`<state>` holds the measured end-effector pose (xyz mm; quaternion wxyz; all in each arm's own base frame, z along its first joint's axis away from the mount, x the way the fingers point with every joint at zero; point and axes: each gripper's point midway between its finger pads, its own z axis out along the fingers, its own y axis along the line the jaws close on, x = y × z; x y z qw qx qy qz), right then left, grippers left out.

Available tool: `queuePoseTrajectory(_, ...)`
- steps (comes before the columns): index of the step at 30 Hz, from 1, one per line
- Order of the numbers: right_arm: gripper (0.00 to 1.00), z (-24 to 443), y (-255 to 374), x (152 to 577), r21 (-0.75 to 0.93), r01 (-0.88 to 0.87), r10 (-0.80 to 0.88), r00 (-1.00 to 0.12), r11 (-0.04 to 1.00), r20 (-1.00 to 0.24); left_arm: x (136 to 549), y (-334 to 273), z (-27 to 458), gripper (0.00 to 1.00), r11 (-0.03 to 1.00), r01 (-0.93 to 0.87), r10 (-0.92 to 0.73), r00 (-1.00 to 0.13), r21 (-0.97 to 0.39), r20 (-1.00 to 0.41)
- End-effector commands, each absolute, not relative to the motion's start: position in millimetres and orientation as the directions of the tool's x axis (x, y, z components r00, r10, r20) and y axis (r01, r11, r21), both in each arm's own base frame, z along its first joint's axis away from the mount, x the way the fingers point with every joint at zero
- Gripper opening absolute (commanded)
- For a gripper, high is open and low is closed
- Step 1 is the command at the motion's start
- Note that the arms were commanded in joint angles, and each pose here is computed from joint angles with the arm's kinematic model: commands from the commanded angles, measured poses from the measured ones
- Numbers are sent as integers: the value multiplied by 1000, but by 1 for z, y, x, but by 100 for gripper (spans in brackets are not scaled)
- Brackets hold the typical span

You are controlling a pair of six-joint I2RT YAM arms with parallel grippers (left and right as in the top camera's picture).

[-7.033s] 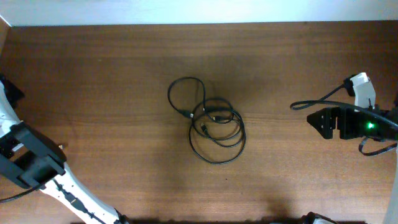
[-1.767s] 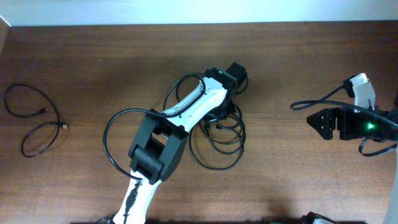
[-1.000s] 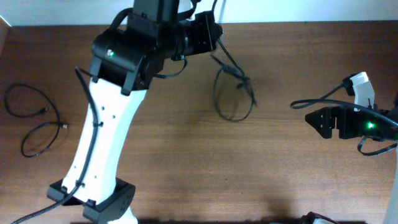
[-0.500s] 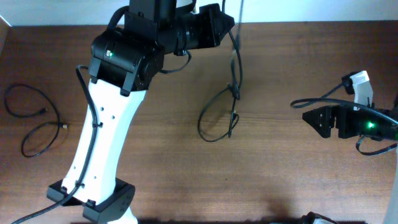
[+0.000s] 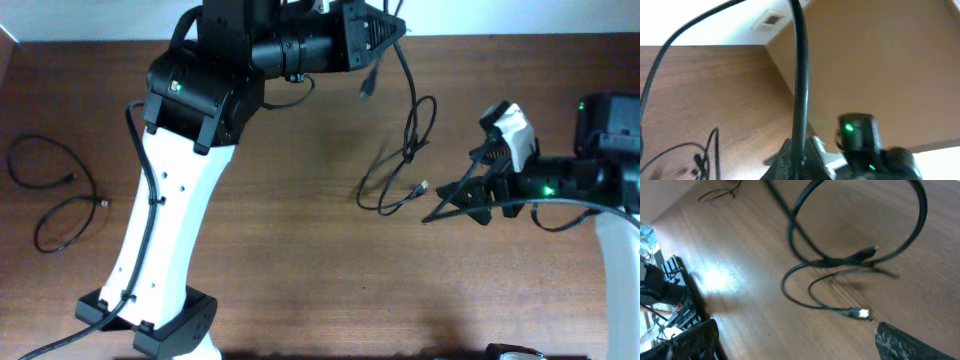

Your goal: Untangle cables

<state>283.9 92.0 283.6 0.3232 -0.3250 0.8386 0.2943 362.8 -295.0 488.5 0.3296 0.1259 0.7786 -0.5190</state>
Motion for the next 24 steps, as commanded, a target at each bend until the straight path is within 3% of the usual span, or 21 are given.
queuePoseTrajectory(1,92,278,100,295,299,-759,-365,-568,578,-738,338,-297,510,0,341,593,-112,-745,-730,-657)
queuePoseTrajectory(9,81,267,113,314,379,-774,-322,-578,506,-750,333,-304,516,0,313,607,-106,-742,-731,-662)
queuePoseTrajectory(14,81,249,122,319,395,-773,-361,-598,497,-716,332,-305,521,0,296,620,-112,-733,-726,-671)
queuePoseTrajectory(24,86,204,114,362,364,-765,-395,-604,531,-692,305,-312,534,0,147,618,-36,-777,-772,-628)
